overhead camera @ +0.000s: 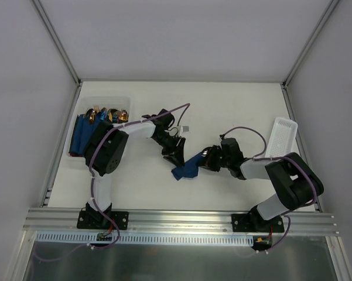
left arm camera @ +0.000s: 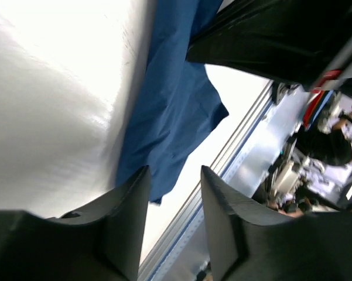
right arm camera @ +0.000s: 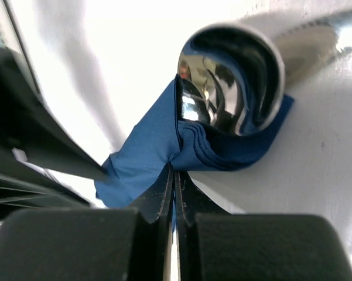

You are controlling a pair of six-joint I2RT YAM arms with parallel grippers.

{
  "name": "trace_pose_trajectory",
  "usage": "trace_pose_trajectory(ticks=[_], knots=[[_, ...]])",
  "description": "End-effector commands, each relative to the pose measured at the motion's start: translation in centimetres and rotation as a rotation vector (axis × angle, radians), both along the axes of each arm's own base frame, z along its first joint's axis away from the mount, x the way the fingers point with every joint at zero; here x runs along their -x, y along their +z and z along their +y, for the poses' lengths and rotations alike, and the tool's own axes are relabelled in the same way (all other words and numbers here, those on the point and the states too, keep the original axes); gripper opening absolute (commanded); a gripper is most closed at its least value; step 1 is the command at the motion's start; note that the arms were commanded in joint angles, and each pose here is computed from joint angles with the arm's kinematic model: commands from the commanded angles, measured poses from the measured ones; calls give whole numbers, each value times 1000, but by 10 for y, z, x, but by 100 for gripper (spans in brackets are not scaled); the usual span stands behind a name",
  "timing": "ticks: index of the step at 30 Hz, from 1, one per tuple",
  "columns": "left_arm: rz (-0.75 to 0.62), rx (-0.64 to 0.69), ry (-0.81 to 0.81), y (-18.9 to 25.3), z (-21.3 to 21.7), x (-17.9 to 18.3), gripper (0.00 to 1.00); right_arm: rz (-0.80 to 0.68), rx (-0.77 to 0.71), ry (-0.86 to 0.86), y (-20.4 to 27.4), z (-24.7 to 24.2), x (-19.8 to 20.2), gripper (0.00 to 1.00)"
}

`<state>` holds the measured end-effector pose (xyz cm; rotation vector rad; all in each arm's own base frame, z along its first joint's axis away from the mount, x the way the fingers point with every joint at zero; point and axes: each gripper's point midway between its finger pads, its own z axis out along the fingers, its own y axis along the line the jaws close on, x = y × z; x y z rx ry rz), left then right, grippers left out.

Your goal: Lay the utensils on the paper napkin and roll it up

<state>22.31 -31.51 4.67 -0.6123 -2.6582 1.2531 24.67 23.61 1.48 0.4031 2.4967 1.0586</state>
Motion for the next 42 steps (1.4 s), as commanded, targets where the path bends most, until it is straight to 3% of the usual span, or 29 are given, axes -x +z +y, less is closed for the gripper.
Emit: trace_pose_trajectory(ticks=[1, 2, 9, 19, 42], knots=[[-185, 72, 22, 43, 5, -33, 41, -34, 88, 45, -8, -12, 8, 0], [-199, 77, 26, 46, 6, -37, 46, -45, 85, 53, -6, -10, 8, 0], [-192, 99, -3, 36, -2, -47, 51, -105, 65, 80, 7, -6, 4, 0], [-158, 92, -85, 8, -29, -37, 52, -243, -11, 117, 40, 4, -2, 0], [-19, 48, -67, -32, -39, -19, 50, -312, -45, 146, 60, 8, -3, 0]])
